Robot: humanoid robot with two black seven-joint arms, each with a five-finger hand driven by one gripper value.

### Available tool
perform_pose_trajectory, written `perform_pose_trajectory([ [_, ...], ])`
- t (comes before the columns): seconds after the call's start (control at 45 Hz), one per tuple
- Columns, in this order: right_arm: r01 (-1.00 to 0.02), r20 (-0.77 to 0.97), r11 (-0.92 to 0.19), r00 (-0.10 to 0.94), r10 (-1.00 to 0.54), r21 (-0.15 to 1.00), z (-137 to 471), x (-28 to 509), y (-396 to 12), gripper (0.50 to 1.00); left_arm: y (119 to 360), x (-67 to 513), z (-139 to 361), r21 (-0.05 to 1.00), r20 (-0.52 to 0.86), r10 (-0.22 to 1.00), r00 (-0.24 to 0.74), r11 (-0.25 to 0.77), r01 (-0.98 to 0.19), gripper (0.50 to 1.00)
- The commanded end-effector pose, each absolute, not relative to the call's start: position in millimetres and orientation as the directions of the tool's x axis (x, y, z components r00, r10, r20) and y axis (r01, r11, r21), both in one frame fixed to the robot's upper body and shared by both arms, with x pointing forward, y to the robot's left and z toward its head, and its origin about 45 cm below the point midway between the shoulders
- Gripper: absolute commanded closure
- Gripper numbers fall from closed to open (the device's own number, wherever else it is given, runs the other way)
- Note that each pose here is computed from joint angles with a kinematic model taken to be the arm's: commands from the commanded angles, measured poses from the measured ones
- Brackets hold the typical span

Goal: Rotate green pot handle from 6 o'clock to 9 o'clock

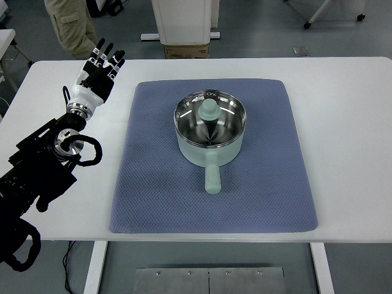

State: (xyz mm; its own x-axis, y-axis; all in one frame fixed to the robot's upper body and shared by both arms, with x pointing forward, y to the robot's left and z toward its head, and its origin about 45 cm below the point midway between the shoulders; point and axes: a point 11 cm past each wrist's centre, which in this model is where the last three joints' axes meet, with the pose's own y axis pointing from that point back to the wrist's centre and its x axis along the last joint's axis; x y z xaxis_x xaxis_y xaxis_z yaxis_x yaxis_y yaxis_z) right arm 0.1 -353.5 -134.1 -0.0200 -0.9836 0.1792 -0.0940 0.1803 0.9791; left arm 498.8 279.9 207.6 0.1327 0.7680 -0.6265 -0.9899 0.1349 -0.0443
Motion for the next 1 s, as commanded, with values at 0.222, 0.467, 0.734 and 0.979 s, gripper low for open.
perform_pose_trajectory([
  [0.222, -0.094, 0.179, 0.180, -0.020, -0.984, 0.979, -134.1, 0.2, -353.5, 0.500, 279.0, 498.2, 206.3, -0.042, -0.625, 0.770, 0.133, 0.137, -0.990, 0.500],
  [0.467, -0.094, 0.179, 0.180, -0.020, -0.984, 0.979, -134.1, 0.2, -353.5, 0.500, 278.5, 498.1, 206.1, -0.042, -0.622, 0.771, 0.136, 0.141, -0.989, 0.500],
  [0.734, -0.094, 0.179, 0.180, -0.020, -0.984, 0.979, -134.1, 0.2, -353.5, 0.500, 275.9, 497.8, 203.2, -0.033, -0.623, 0.772, 0.129, 0.139, -0.990, 0.500],
  [0.979, -0.094, 0.179, 0.180, -0.020, -0.984, 0.979, -134.1, 0.2, -353.5, 0.500, 274.4, 496.9, 201.0, -0.024, -0.612, 0.779, 0.134, 0.151, -0.988, 0.500],
])
